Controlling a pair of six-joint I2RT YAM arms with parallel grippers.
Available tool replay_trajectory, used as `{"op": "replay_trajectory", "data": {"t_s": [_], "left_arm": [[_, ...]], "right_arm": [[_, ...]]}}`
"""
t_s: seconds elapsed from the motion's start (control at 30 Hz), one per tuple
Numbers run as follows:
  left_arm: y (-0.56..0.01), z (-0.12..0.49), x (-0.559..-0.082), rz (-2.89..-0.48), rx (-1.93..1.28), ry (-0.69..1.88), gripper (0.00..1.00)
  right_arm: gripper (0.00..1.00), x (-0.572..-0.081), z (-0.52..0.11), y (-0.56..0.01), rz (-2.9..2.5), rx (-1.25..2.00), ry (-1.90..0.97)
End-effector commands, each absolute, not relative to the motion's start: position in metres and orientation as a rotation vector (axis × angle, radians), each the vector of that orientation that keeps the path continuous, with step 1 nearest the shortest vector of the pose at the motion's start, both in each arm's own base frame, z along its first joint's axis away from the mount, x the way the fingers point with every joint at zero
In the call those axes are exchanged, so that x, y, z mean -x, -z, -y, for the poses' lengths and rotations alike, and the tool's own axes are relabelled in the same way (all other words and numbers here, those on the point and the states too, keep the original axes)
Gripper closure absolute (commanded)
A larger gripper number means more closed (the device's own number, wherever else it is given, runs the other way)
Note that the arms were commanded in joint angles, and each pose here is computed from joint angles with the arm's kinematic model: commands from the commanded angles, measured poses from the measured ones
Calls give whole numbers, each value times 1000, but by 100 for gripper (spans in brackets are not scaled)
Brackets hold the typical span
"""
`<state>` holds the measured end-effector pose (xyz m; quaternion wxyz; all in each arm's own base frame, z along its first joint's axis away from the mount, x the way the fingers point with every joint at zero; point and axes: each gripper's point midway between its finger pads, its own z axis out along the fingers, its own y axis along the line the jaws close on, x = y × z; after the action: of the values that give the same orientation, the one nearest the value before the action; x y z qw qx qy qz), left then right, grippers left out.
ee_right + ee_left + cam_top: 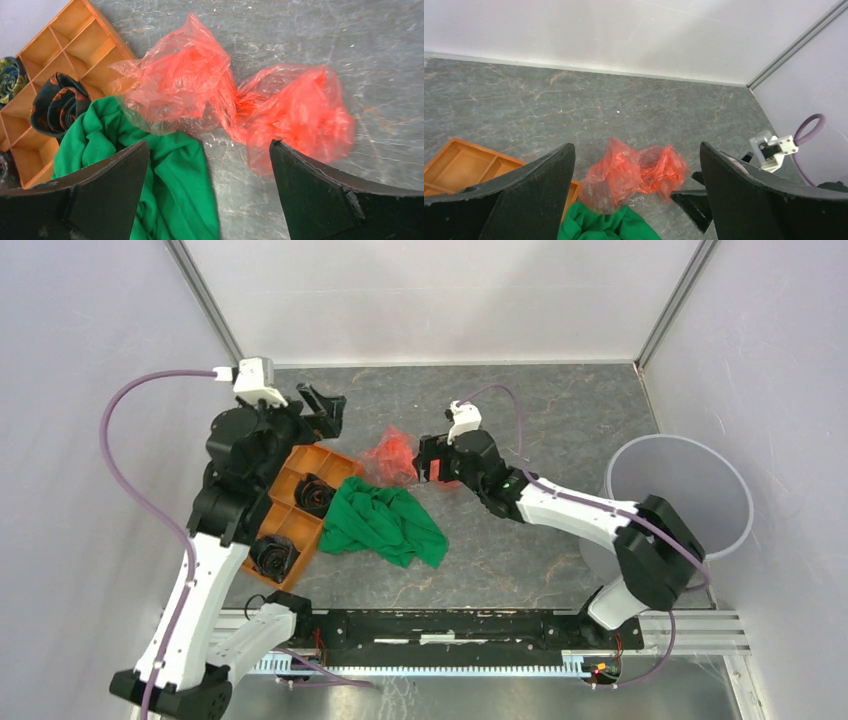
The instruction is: Put the trash bags into the trash bin
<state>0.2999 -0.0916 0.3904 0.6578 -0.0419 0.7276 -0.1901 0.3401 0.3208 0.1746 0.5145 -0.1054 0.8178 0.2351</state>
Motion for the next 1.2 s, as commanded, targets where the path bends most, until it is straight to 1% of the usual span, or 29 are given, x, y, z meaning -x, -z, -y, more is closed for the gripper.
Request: {"op": "replay_trajectory", "data": {"t_s": [0.0, 0.1, 0.2, 0.3, 0.37, 0.47, 0.53, 0.6, 0.63, 0.7, 0.77, 0.8, 0.9, 1.1, 1.13, 1.17], "left_arm": [[-394, 106, -328, -1624, 64, 468, 0], [-373, 104, -346, -1653, 84, 431, 0], [-351, 100, -356, -1708, 71, 479, 0], [-331, 93, -358, -1750, 90, 480, 0], [-325, 92, -357, -1765, 89, 476, 0], [-319, 95, -358, -1786, 76, 499, 0], [-313, 98, -359, -1809, 72, 517, 0], [-307, 101, -360, -1829, 67, 533, 0], [-304, 102, -361, -1840, 70, 535, 0], [-296, 102, -364, -1865, 84, 538, 0], [-286, 104, -368, -1900, 99, 547, 0], [-282, 105, -368, -1913, 101, 554, 0], [-269, 109, -374, -1959, 109, 574, 0], [-248, 118, -380, -2014, 115, 623, 0], [-245, 119, -381, -2024, 115, 629, 0], [-242, 120, -382, -2033, 118, 633, 0]], "right_arm": [[2, -351, -354, -190, -1862, 134, -748], [2, -344, -387, -192, -1824, 196, -807], [2, -347, -402, -180, -1827, 275, -762], [9, -355, -394, -162, -1832, 319, -658], [17, -358, -390, -153, -1827, 362, -594], [22, -360, -392, -138, -1803, 416, -572], [21, -366, -399, -132, -1794, 458, -556], [16, -378, -405, -130, -1800, 470, -520], [16, -386, -408, -131, -1802, 463, -513], [18, -396, -411, -123, -1819, 450, -517], [22, -401, -414, -121, -1811, 430, -559], [25, -403, -412, -119, -1806, 417, -582], [41, -407, -409, -115, -1799, 399, -648], [97, -410, -390, -113, -1806, 377, -725], [100, -408, -387, -116, -1807, 381, -738], [100, -404, -382, -121, -1800, 382, -748]]}}
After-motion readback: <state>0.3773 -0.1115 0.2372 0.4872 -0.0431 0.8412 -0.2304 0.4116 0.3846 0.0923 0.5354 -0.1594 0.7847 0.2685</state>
